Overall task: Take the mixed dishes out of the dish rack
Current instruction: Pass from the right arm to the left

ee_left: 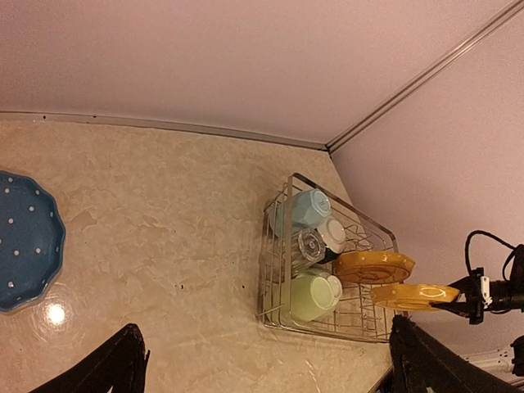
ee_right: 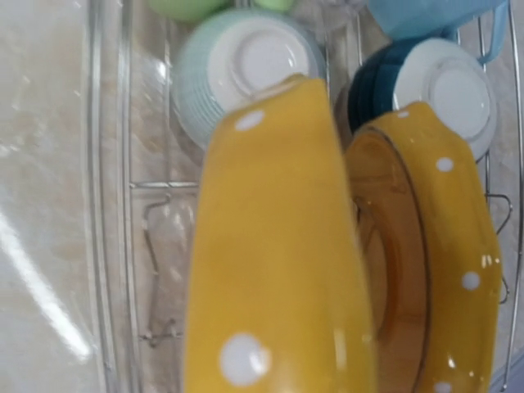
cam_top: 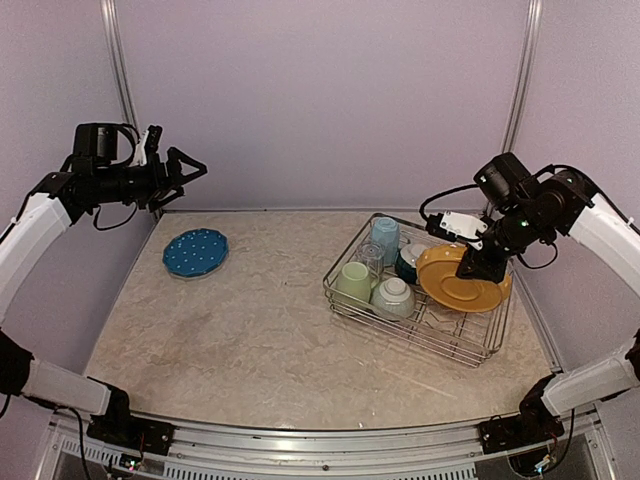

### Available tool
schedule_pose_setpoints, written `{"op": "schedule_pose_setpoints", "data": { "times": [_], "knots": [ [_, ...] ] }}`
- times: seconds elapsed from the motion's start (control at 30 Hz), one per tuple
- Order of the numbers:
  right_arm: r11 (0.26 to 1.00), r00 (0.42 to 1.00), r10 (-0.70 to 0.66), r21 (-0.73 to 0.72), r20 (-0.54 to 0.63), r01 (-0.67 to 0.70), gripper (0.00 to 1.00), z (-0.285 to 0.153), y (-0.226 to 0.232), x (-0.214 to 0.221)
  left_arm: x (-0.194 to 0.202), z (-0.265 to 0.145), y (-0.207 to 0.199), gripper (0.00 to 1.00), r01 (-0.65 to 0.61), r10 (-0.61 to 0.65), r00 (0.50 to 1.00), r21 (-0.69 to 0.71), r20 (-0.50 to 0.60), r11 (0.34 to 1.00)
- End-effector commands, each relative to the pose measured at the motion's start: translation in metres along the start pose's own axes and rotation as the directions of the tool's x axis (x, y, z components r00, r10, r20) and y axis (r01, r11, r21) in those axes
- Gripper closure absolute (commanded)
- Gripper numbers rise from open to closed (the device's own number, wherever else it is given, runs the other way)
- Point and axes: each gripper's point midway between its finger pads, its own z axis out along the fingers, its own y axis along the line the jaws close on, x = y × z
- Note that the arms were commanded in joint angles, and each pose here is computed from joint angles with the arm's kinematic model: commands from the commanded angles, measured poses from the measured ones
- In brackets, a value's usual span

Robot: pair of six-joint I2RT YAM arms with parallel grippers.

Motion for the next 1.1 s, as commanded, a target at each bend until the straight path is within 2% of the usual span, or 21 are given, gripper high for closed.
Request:
{"op": "schedule_pose_setpoints", "data": {
  "times": [0.0,0.17,0.33,0.43,0.53,0.67,0.77,0.9,1.07],
  "knots": [
    [0.998,0.983,0.033,0.055,0.181,-0.044,1.00,-0.040,-0.010,-0.031,0.006,0.008,0.000,0.01,0.011,-0.010,1.000,0.016,-0.024,1.000],
    [0.985,0.937,0.099,0.100,0.335,-0.140,1.00,-0.066,-0.027,-0.059,0.008,0.012,0.002,0.01,0.020,-0.019,0.999,0.018,-0.038,1.000],
    [0.952,0.832,0.202,0.097,0.516,-0.291,1.00,-0.079,-0.048,-0.096,0.011,0.018,0.002,0.01,0.039,-0.037,0.997,0.034,-0.062,0.999],
    [0.947,0.782,0.232,0.049,0.578,-0.317,1.00,-0.077,-0.052,-0.121,0.014,0.022,0.002,0.01,0.053,-0.048,0.995,0.048,-0.083,0.997],
    [0.949,0.761,0.207,0.063,0.615,-0.309,1.00,-0.070,-0.052,-0.144,0.016,0.026,0.004,0.01,0.065,-0.059,0.993,0.051,-0.099,0.997],
    [0.951,0.758,0.073,0.184,0.648,-0.249,1.00,-0.065,-0.043,-0.178,0.020,0.030,0.005,0.01,0.076,-0.069,0.990,0.055,-0.123,0.996],
    [0.932,0.761,-0.108,0.331,0.639,-0.146,1.00,-0.063,-0.026,-0.207,0.024,0.035,0.003,0.01,0.093,-0.080,0.983,0.072,-0.162,0.993],
    [0.829,0.767,-0.378,0.558,0.518,0.032,1.00,-0.051,-0.001,-0.229,0.028,0.039,-0.006,0.01,0.137,-0.106,0.970,0.135,-0.218,0.981],
    [0.642,0.707,-0.617,0.741,0.345,0.198,1.00,-0.032,0.027,-0.253,0.035,0.041,-0.024,0.01,0.224,-0.143,0.943,0.256,-0.299,0.940]
  ]
}}
